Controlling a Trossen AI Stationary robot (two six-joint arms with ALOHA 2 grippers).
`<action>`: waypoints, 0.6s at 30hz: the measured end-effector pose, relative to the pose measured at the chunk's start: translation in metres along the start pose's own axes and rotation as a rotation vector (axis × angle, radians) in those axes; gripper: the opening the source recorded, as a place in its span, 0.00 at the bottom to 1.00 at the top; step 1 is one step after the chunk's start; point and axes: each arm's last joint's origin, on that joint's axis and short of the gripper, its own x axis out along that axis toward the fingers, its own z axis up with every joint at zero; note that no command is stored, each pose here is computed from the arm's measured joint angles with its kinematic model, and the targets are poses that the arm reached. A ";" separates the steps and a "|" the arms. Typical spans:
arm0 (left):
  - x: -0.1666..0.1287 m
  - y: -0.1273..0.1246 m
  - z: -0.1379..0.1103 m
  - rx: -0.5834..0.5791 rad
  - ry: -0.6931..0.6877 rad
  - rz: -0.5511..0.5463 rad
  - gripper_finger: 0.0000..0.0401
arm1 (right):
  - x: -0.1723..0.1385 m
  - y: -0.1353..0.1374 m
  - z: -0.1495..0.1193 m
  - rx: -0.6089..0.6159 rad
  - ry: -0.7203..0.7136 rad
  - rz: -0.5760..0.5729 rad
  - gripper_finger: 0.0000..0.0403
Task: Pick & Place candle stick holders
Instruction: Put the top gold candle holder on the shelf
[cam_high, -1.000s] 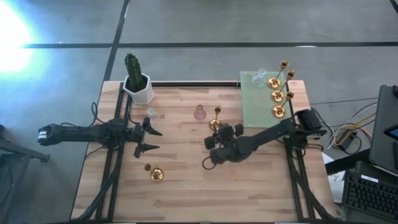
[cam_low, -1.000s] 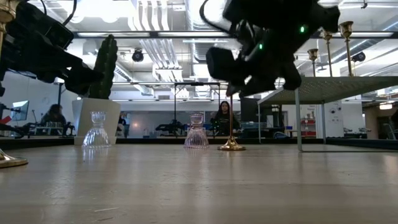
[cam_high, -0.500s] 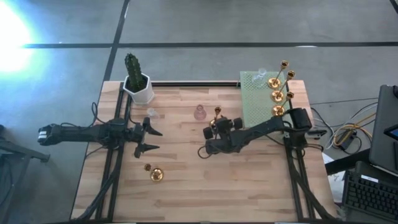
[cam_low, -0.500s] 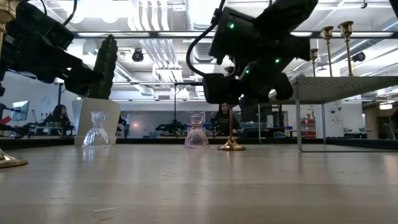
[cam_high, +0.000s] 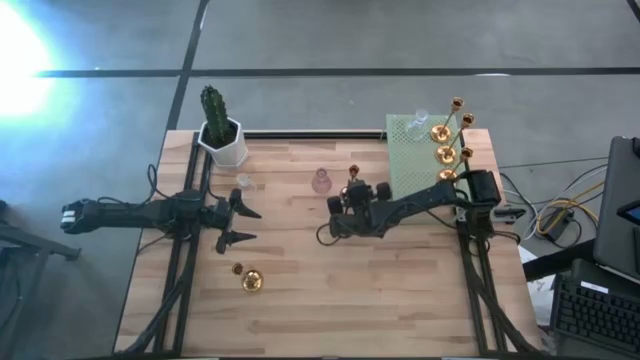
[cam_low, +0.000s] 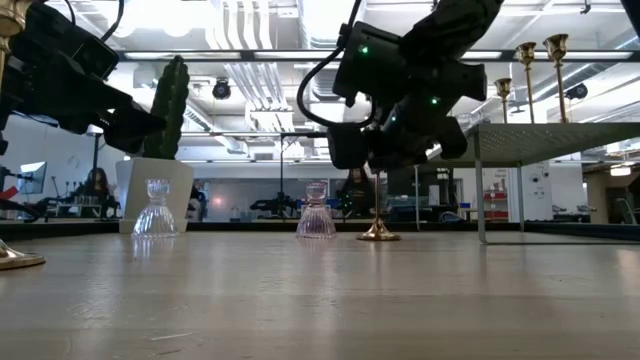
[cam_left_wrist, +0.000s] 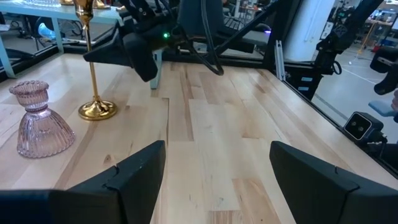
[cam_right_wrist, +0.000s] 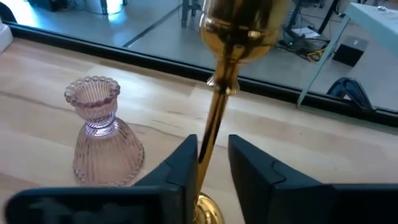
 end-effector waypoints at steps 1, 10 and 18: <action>0.000 0.000 0.000 0.000 0.000 0.000 0.73 | 0.000 0.000 0.000 -0.006 0.000 0.000 0.18; 0.000 0.000 0.000 0.000 0.000 0.000 0.73 | 0.000 0.001 0.001 -0.022 -0.001 0.006 0.03; 0.000 0.000 0.000 0.000 0.000 0.000 0.73 | -0.012 0.002 0.009 -0.046 -0.006 0.040 0.03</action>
